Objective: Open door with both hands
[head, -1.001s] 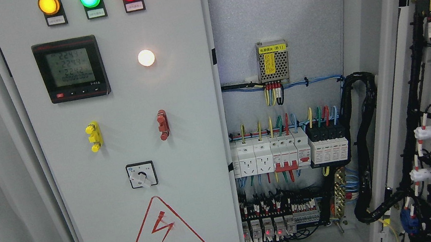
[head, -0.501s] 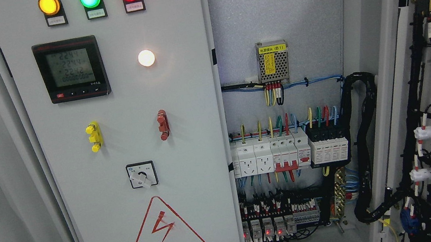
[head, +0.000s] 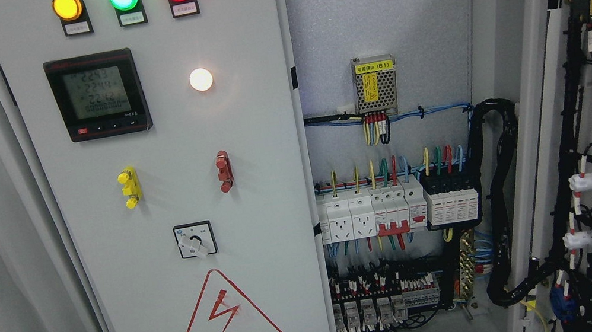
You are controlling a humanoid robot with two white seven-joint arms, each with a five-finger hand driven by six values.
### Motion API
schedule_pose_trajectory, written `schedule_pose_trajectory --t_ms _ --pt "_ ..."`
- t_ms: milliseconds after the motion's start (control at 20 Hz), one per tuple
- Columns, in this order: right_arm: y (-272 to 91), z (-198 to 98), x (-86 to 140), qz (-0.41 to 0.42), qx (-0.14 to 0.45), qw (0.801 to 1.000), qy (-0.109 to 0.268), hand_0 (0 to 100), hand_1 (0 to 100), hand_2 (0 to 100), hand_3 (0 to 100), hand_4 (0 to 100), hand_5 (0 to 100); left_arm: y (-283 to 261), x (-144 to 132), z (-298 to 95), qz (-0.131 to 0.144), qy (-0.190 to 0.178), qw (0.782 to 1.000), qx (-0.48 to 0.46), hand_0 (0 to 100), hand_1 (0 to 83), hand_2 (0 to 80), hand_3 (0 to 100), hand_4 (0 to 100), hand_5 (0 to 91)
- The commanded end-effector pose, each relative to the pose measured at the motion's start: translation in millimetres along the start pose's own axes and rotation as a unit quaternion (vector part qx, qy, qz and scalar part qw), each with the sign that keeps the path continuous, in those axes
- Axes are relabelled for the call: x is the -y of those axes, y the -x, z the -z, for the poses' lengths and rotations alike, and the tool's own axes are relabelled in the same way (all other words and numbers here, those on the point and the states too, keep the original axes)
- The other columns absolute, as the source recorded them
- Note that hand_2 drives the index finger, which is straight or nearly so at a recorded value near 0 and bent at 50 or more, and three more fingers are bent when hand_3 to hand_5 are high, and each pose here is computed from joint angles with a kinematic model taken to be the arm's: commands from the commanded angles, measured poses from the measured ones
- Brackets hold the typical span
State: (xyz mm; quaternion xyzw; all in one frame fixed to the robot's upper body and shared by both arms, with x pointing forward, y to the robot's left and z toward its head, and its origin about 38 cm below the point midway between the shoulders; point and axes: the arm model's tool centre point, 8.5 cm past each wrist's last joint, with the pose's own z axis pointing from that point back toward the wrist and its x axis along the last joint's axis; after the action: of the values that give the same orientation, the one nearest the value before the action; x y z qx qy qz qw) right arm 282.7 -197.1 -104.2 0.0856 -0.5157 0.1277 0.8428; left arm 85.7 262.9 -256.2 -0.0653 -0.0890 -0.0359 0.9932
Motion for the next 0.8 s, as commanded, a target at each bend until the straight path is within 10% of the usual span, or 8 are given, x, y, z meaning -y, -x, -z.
schedule_pose_trajectory --t_ms 0,751 --pt "-221.4 -27.9 -16.0 -0.052 0.304 0.951 -0.02 22 0 0 0 0 0 49.1 9.5 -3.2 -0.06 -0.019 0.997 -0.054 30 0.0 2.8 3 4 0.0" --pt "-373.2 -61.3 -31.4 -0.111 0.486 0.866 -0.042 22 0 0 0 0 0 49.1 10.3 -3.1 -0.068 -0.02 0.996 -0.05 30 0.0 2.8 3 4 0.0"
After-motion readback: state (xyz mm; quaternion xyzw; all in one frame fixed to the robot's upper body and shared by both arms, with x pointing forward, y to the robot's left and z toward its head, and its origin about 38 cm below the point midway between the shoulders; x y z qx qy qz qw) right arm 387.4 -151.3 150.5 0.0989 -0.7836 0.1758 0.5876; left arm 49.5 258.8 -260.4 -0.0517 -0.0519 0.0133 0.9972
